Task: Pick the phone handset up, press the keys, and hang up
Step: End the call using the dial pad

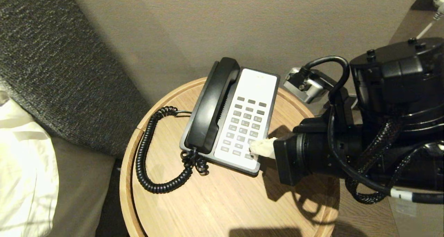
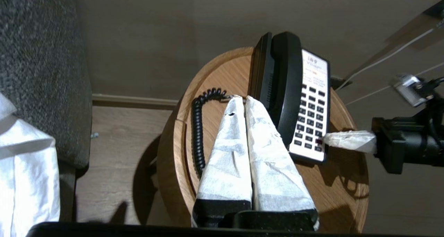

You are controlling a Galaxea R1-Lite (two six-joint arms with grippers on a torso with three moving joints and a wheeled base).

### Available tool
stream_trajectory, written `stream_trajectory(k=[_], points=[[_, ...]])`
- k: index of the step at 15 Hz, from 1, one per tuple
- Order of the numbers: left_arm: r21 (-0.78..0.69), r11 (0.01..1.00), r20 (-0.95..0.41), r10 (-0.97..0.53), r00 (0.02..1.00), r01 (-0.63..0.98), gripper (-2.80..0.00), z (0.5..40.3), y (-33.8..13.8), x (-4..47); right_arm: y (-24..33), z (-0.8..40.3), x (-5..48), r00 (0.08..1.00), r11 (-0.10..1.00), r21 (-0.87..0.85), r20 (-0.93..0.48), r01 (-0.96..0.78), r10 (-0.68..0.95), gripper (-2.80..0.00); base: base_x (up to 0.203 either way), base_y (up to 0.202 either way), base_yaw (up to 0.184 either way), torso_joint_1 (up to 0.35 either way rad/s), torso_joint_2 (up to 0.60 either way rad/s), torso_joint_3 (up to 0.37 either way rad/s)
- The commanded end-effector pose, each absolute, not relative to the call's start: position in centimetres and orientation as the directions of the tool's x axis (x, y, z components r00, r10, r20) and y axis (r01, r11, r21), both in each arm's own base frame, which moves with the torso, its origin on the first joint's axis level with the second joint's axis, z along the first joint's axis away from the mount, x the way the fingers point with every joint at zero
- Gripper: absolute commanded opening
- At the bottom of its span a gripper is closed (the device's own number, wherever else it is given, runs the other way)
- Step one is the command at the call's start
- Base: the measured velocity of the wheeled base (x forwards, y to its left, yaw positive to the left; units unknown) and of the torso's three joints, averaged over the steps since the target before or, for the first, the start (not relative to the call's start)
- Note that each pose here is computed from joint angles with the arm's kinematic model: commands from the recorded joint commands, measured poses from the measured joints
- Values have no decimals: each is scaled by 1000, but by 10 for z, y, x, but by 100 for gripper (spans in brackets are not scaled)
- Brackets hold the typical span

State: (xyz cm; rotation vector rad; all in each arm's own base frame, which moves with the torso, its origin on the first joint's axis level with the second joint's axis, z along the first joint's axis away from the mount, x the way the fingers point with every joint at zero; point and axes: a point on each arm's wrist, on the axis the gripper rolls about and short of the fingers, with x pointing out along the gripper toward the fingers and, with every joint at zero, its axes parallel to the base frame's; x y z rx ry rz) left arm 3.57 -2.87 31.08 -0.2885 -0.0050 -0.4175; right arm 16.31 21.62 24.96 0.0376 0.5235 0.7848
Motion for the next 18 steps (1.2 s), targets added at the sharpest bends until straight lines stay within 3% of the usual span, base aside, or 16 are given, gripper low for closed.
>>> stream_trajectory(k=[1,6,9,12,13,15,18], points=[[-279,876,51,-396,917,394,-280,308,-30,36,212,254,160,591,710,228,-420,-666,689,-280,0,0,0,0,0,0],[-479,845,20,-261,965,238,-280,309,-5,21,204,262,155,614,720,231,-392,-655,685,-280,0,0,0,0,0,0],[-498,867,-3,-18,1000,15,-280,298,9,9,200,267,152,630,725,231,-371,-649,682,-280,0,0,0,0,0,0],[-491,822,-43,309,950,-289,-280,267,17,-16,196,270,149,634,723,234,-359,-649,685,-280,0,0,0,0,0,0],[-497,805,-39,351,936,-323,-280,248,18,-32,194,271,148,639,727,233,-355,-646,682,-280,0,0,0,0,0,0],[-469,801,-58,394,917,-373,-280,208,13,-52,193,274,148,647,730,232,-345,-643,680,-280,0,0,0,0,0,0],[-276,919,-49,279,959,-281,-280,148,7,-63,192,277,147,651,728,232,-333,-645,682,-280,0,0,0,0,0,0]])
